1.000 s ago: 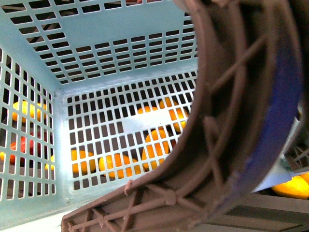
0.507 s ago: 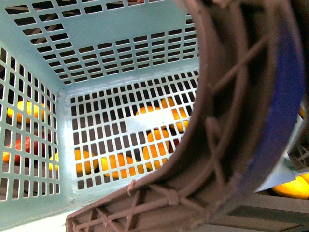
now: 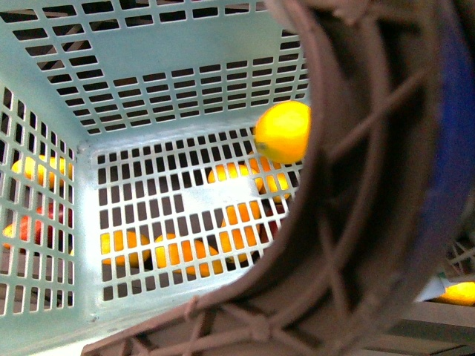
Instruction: Pick lemon and mango into basket
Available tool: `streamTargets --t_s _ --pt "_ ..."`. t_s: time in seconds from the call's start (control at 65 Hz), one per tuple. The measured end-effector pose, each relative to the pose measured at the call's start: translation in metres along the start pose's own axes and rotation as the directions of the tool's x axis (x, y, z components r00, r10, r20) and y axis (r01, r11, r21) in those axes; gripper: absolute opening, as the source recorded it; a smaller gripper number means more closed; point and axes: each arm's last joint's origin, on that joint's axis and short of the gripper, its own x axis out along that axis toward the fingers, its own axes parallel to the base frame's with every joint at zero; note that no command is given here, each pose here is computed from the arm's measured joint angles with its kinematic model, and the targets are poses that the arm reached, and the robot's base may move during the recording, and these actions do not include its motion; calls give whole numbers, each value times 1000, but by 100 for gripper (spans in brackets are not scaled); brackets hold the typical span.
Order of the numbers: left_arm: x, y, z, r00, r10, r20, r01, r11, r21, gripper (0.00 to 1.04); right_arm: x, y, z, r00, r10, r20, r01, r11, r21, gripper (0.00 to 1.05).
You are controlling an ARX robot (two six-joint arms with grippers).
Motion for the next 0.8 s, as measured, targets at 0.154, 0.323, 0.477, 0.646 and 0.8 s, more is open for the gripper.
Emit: streamTargets --t_s 0.154,0.323,0.477,0.646,0.8 --pt "0 0 0 1000 8 12 -8 1000 2 15 -19 -15 20 988 -110 109 109 994 19 96" --pt "0 0 0 1000 4 6 -4 1000 3 15 -23 -20 24 971 -155 183 159 987 -7 92" --pt "0 -1 -1 1000 -5 -7 5 1000 -2 15 -35 -34 6 914 -167 371 242 956 -166 72" --pt "0 0 0 1000 4 8 -4 1000 3 15 -57 -52 -22 903 -160 398 272 931 -243 45" --pt "0 -1 0 1000 0 3 0 1000 3 15 -76 -70 -53 908 -171 383 285 922 -263 10"
